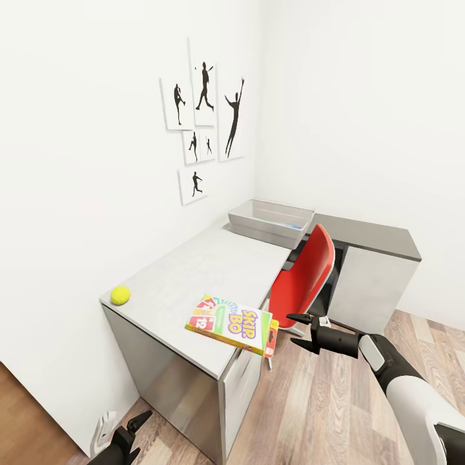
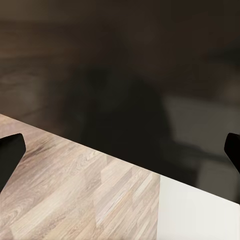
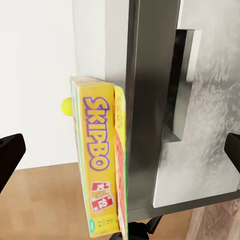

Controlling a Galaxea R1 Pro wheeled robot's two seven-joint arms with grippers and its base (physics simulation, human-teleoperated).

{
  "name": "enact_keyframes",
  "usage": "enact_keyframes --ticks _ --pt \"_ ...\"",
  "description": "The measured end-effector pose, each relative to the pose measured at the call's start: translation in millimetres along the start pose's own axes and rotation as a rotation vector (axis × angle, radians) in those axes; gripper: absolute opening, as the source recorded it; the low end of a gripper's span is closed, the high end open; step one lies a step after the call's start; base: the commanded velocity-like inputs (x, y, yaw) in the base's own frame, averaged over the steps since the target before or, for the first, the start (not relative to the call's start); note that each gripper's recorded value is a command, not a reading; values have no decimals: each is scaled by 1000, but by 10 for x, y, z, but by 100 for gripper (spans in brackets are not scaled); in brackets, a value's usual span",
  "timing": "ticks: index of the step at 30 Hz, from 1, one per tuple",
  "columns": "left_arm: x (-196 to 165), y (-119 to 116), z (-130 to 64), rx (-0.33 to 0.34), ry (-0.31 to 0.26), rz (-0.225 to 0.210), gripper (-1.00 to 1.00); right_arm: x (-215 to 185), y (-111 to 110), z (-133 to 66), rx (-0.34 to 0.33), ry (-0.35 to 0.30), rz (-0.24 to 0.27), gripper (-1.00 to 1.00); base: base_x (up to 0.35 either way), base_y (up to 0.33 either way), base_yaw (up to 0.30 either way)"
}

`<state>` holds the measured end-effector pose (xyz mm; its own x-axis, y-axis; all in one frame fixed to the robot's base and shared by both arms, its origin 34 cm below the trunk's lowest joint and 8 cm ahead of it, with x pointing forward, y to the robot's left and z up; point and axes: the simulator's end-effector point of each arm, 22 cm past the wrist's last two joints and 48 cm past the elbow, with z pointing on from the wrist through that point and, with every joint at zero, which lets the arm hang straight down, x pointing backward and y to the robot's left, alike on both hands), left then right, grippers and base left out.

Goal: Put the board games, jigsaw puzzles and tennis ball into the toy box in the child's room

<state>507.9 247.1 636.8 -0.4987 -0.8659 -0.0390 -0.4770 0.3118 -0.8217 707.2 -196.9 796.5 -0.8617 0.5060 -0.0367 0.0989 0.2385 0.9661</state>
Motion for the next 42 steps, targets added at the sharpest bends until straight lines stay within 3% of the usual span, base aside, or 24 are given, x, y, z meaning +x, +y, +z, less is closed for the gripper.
enact_keyframes --ticks 14,29,42 --pt "-1 0 0 0 0 0 100 2 -6 0 2 1 0 100 0 0 7" --pt "-1 -6 0 1 0 1 100 26 -78 9 26 4 11 100 0 0 169" --pt "0 -9 1 2 0 1 100 42 -108 13 33 7 18 100 0 0 48"
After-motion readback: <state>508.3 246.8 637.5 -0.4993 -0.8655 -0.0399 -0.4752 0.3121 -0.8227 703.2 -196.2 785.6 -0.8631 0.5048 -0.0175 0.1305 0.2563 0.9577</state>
